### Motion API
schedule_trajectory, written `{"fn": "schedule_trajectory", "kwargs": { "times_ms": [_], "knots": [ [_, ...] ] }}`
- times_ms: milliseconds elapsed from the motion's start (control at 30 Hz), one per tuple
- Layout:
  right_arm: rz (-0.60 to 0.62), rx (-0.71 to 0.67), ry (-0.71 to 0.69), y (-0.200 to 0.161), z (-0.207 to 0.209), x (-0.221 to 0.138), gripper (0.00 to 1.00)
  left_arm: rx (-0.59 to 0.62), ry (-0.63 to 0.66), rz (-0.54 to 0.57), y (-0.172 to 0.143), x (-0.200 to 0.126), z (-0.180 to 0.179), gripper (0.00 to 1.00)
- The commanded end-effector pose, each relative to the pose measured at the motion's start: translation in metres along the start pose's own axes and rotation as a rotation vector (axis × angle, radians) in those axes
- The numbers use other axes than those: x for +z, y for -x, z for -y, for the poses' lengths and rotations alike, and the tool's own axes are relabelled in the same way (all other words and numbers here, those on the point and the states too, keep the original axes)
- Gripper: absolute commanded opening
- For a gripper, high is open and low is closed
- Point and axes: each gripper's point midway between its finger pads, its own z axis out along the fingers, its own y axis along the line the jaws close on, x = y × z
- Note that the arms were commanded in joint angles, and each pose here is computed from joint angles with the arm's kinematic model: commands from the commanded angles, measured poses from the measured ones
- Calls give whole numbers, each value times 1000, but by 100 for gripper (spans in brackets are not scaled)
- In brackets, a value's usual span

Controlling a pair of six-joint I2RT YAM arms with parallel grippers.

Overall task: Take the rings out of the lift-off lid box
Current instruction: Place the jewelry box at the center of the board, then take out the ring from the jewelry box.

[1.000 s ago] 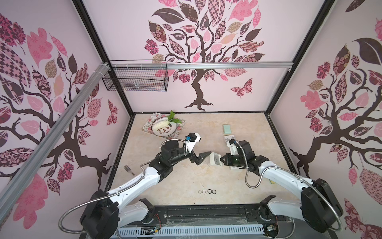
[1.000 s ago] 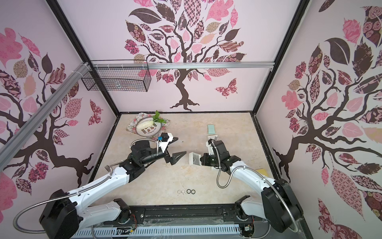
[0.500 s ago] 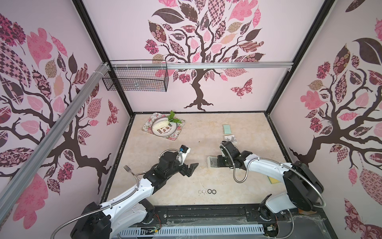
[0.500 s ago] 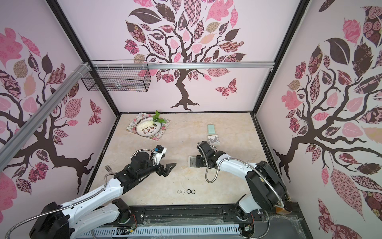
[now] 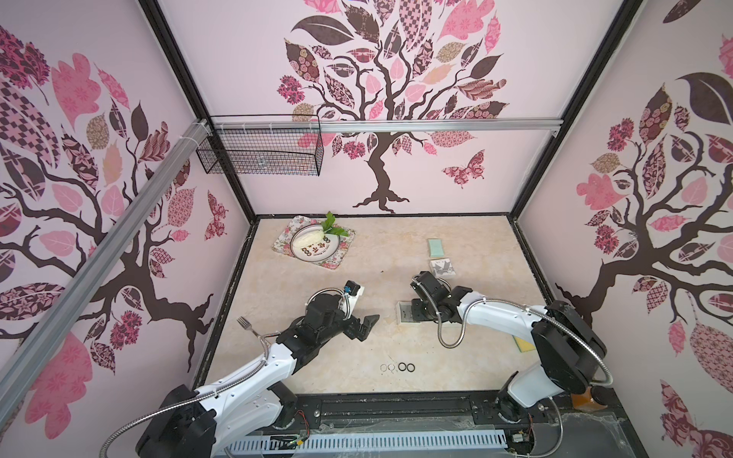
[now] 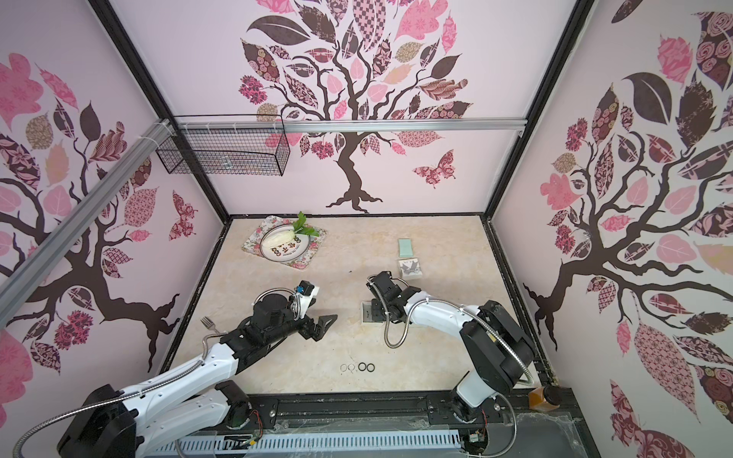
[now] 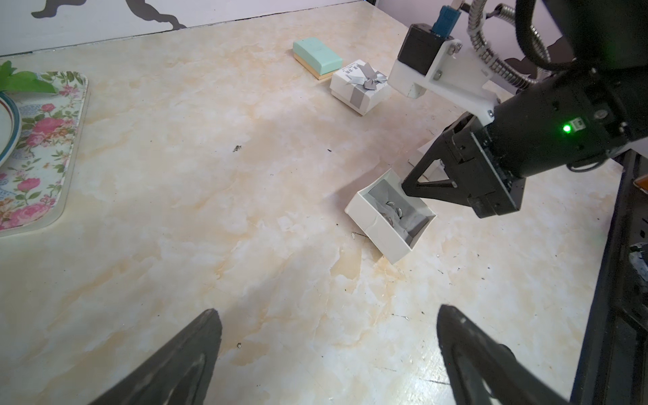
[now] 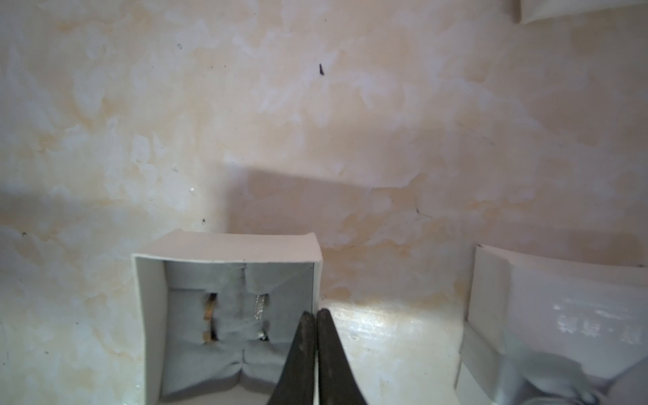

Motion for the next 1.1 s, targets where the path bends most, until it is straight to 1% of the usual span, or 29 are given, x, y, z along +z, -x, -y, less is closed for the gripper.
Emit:
{"fn": "schedule_trajectory", "kwargs": {
  "times_ms": [0,100,233,267,300,333,367,400,567,667,733,833,967,1067],
  "knots": [
    [31,26,-4,14,-4,-18,14,-1,0,6,-3,3,-1,98],
    [54,16,26,20,-9,-32,21,-3,-8,3,0,4,1,98],
    [83,-12,81,27,-16,-52,38,-11,-1,-9,5,7,0,98],
    [90,-19,99,26,-18,-57,45,-13,0,-11,8,9,0,98],
    [101,-26,120,27,-20,-63,58,-14,3,-13,11,11,-1,98],
    [108,-31,135,27,-21,-67,73,-13,6,-21,13,14,-1,98],
    [116,-28,145,26,-21,-72,92,-2,13,-25,16,17,-3,98],
    [125,-27,160,27,-21,-77,100,11,22,-30,19,22,-5,98],
    [137,4,203,25,-24,-85,100,44,28,-61,31,52,-11,98],
    [137,27,210,24,-25,-80,100,38,-7,-64,34,74,-8,98],
    [131,40,219,22,-26,-77,100,30,-41,-31,41,85,-4,98],
    [118,52,224,18,-26,-71,90,29,-86,-5,44,99,2,98],
    [98,63,224,14,-27,-62,66,52,-108,45,48,113,3,98],
    [87,68,218,13,-28,-55,51,62,-115,96,49,121,3,98]
  ]
}}
